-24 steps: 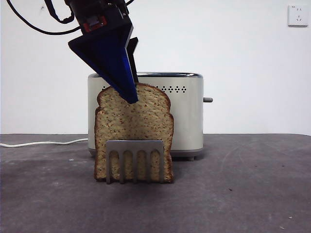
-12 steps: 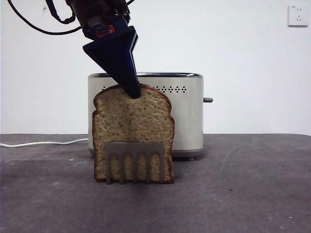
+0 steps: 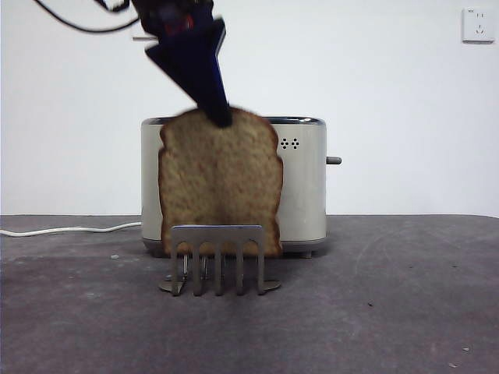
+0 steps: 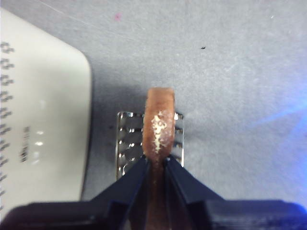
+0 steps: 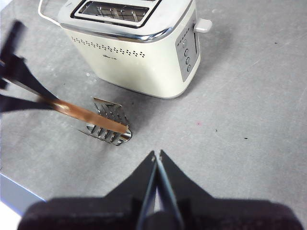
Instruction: Pick up a slice of bread from the rack,put the bread on the toaster,press the button
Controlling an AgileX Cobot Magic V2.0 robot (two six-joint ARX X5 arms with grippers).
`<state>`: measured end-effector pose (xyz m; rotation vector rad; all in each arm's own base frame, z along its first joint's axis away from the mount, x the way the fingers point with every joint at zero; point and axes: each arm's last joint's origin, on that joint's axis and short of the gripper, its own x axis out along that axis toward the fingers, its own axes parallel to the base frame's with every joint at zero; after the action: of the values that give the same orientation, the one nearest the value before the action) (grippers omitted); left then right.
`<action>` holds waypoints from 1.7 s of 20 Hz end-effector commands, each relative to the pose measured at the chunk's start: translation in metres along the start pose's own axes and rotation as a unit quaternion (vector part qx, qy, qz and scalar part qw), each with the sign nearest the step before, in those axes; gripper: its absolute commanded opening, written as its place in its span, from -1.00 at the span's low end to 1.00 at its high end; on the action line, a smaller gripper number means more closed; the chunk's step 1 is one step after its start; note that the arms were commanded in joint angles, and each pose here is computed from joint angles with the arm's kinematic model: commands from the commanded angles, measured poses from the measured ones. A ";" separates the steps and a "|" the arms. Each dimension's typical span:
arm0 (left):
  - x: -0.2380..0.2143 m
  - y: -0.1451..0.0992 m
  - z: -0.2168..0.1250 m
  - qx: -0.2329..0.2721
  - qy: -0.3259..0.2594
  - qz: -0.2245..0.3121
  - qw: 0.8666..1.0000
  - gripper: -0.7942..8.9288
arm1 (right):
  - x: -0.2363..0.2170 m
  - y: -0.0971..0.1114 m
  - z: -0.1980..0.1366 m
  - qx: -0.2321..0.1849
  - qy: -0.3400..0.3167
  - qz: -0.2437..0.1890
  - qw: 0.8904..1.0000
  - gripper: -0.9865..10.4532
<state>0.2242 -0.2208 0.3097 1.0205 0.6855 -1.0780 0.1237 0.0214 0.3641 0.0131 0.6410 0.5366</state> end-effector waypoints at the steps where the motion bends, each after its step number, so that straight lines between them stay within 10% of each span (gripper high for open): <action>1: -0.026 0.006 0.008 0.003 -0.013 0.011 1.000 -0.85 | 0.000 0.000 0.000 -0.005 -0.001 0.002 1.000 -0.85; 12: -0.161 0.040 0.040 0.034 -0.113 0.225 0.967 -0.86 | 0.000 0.000 0.000 -0.005 -0.001 0.002 1.000 -0.85; 34: -0.052 0.103 0.026 0.044 -0.028 0.138 0.989 -0.85 | 0.008 -0.003 0.001 0.004 0.020 0.018 1.000 -0.85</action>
<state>0.2985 -0.2124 0.4021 1.1138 0.4327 -0.8913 0.1307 0.0226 0.3595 0.0303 0.6875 0.5624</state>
